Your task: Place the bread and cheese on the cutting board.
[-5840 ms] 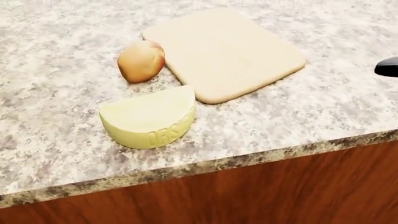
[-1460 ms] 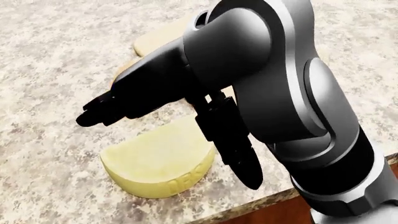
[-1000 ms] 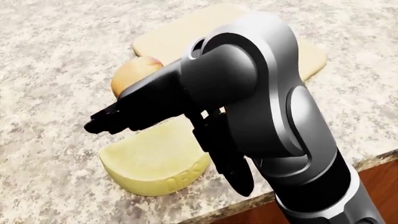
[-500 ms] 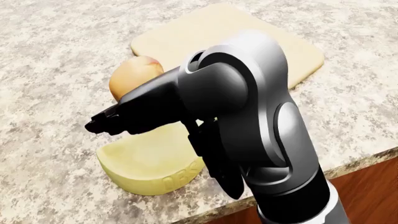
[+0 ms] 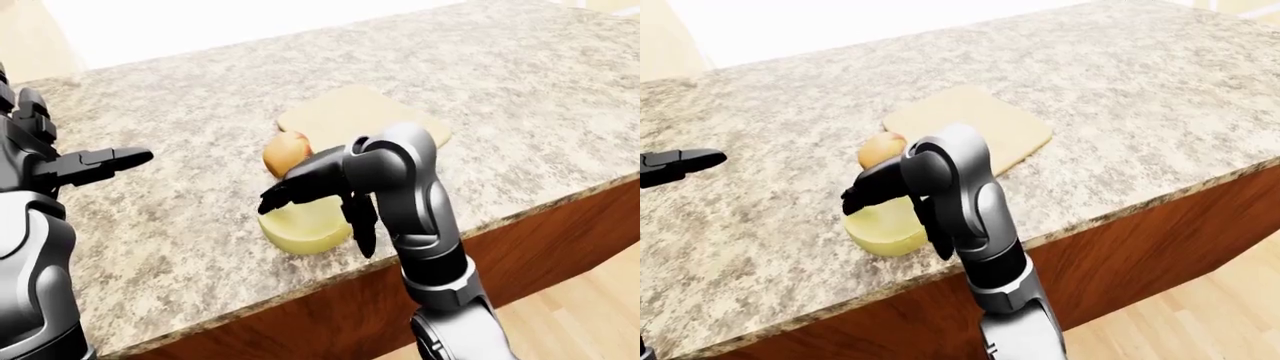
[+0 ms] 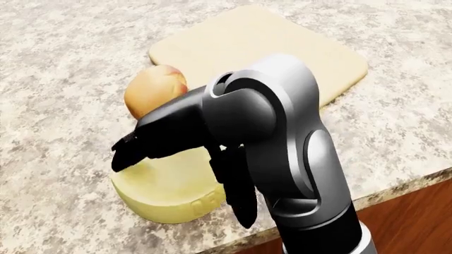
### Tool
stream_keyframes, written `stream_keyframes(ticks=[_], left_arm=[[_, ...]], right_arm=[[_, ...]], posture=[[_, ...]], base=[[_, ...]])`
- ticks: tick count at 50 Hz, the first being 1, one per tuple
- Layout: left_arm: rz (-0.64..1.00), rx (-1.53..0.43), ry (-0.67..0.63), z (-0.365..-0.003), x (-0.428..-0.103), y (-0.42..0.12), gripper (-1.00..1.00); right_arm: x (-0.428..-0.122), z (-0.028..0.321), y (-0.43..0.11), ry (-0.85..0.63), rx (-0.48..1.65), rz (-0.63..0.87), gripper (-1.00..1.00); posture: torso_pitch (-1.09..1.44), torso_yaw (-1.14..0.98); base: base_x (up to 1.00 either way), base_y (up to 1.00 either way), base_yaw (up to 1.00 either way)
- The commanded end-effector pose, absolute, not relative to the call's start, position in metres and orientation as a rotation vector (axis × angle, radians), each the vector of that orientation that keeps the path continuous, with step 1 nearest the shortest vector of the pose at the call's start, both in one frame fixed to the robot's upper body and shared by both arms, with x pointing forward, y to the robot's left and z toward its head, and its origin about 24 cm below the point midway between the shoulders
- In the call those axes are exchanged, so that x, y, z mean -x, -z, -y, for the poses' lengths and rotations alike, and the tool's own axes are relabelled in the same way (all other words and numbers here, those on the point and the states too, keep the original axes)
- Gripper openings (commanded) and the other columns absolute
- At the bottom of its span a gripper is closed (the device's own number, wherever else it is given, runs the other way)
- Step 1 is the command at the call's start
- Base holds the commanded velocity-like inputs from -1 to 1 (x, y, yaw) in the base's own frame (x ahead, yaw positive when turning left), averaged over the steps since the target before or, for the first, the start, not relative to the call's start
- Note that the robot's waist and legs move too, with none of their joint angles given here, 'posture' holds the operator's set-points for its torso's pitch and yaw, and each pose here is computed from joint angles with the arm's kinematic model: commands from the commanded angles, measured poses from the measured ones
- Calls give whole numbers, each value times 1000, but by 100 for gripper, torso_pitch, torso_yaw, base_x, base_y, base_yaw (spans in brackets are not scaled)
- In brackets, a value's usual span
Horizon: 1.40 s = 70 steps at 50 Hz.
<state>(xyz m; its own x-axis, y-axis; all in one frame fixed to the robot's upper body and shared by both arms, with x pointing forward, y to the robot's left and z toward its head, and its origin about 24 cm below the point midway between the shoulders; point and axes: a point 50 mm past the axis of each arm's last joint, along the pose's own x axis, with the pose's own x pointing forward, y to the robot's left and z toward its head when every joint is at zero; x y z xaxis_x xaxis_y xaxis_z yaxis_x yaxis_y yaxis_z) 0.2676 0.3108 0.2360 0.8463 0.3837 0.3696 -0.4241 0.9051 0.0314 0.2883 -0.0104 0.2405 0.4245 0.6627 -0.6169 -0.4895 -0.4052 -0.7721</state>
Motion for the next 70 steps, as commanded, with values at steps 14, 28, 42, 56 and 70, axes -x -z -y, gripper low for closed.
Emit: stream_keyframes(ticks=[14, 28, 42, 56, 70], left_arm=[[457, -137, -432, -310, -259, -253, 100], [457, -137, -429, -310, -261, -253, 100], [459, -137, -429, -310, -260, -255, 100], [457, -138, -428, -309, -261, -254, 100], [459, -139, -429, -309, -261, -256, 100]], right_arm=[[-284, 7, -249, -1220, 1535, 225, -7], [-285, 8, -248, -1200, 1511, 250, -100], [-286, 5, -284, -1160, 1518, 310, -100], [-317, 18, -313, -1057, 1544, 322, -100], [-366, 36, -347, -902, 1534, 312, -100]], posture=[[0, 0], [0, 0], [0, 0], [0, 0], [0, 0]], base=[[0, 0, 0], [0, 0, 0], [0, 0, 0], [0, 0, 0], [0, 0, 0]])
